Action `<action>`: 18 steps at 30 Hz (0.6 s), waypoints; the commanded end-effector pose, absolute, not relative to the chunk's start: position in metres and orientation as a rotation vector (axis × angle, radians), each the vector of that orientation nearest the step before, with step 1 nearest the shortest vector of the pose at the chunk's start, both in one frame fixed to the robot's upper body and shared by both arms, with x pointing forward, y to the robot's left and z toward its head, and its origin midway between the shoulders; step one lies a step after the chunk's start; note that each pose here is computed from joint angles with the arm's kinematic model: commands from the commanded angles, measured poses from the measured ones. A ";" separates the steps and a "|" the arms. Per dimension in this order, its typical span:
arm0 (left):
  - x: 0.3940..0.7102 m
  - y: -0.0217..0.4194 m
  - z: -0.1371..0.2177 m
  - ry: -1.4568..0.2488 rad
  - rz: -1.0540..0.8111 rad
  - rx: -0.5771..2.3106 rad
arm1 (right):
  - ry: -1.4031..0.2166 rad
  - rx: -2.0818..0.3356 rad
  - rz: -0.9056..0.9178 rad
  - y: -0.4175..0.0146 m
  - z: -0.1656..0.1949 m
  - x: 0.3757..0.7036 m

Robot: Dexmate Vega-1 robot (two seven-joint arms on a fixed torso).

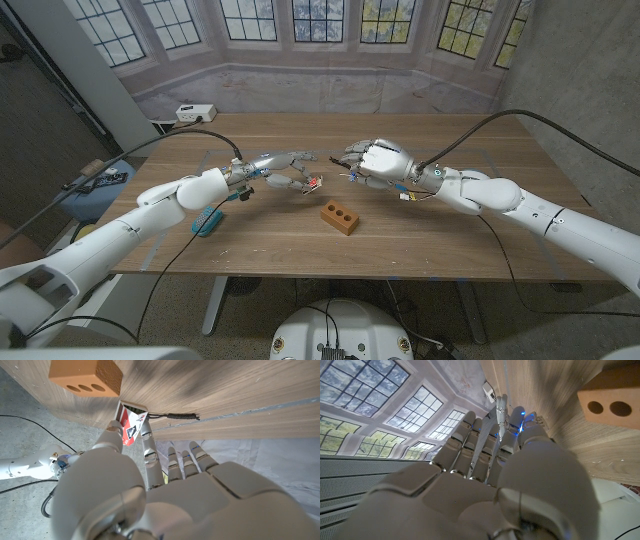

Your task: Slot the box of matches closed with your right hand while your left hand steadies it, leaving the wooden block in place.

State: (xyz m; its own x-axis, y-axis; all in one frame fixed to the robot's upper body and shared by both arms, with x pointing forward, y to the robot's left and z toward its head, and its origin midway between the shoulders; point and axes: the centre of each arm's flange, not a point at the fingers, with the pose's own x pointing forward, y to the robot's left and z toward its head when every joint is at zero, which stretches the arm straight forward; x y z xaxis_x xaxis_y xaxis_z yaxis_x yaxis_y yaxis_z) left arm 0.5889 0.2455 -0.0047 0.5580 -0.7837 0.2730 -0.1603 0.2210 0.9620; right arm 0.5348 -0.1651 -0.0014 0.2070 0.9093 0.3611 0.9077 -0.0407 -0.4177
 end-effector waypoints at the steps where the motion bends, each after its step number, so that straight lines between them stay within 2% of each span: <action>1: 0.587 0.244 -0.002 -0.933 -0.528 1.313 | -1.710 -1.940 -0.038 -0.165 0.001 0.529; 18: 0.584 0.238 0.007 -0.941 -0.548 1.341 | -1.739 -1.956 -0.069 -0.166 0.003 0.524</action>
State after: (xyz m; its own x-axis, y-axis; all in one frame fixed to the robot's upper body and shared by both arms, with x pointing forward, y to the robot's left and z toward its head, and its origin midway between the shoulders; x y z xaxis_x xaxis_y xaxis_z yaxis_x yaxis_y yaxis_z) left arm 0.5859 0.2409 0.0016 0.5457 -0.7937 0.2687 -0.1730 0.2070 0.9629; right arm 0.5278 -0.1657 0.0010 0.1878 0.9085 0.3733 0.9290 -0.0409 -0.3678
